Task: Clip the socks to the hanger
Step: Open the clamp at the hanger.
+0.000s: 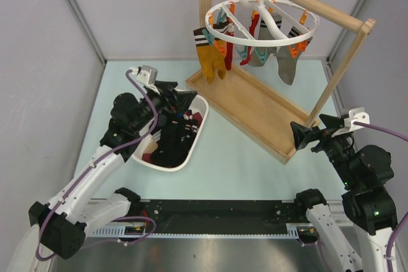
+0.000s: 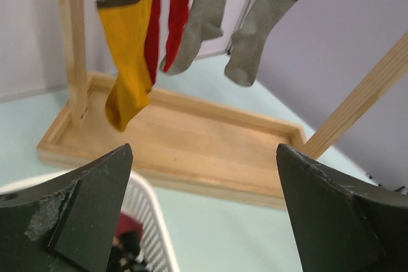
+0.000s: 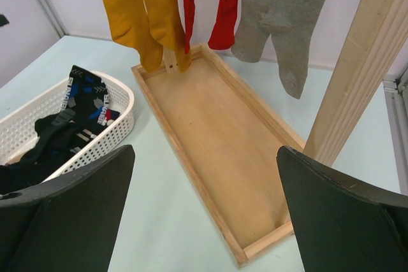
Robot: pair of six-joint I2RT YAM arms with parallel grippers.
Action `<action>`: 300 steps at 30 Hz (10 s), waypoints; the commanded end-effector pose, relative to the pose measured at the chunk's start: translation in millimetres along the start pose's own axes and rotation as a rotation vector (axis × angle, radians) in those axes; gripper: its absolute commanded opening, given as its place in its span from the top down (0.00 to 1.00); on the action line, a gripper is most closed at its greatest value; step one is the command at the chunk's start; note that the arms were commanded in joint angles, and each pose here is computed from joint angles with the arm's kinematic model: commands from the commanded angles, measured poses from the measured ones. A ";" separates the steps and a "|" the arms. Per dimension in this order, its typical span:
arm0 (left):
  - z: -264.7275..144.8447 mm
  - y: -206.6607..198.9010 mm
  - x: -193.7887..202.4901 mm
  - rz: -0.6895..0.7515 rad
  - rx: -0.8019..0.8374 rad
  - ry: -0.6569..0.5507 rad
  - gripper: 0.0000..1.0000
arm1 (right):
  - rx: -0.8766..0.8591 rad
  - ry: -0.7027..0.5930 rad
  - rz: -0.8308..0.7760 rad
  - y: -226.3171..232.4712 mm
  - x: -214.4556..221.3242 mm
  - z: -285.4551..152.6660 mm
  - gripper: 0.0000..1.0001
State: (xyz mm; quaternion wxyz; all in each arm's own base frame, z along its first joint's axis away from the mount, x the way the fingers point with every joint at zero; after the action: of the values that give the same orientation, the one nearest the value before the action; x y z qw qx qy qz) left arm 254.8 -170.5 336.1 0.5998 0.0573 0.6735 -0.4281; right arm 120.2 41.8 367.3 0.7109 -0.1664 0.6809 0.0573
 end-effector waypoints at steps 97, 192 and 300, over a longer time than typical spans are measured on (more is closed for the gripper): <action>124.4 -93.2 -22.1 0.250 0.265 -0.103 0.92 | -0.299 -0.194 0.298 44.9 -97.9 105.4 0.00; 124.4 -105.6 10.9 0.409 0.266 -0.276 0.27 | -0.175 -0.203 0.432 83.5 -113.0 210.8 1.00; 56.2 -49.2 14.9 0.235 -0.079 -0.027 0.14 | -0.145 -0.172 0.546 66.9 -106.6 217.8 1.00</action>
State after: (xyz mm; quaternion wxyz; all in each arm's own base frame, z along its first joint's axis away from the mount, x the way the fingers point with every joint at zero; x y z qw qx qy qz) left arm 264.9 -281.1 374.6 0.6887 0.1567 0.5845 -0.3993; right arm 300.5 193.9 444.3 0.6869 -0.0367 0.6559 0.3110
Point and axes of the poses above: each gripper's point midway between its finger pads, its own z axis out along the fingers, its own y axis along the line the jaws close on, x = y × z, the point moved 6 cm from there along -z, back along the fingers, and after that the axes turned 13 degrees about -z, right-handed, at the moved point
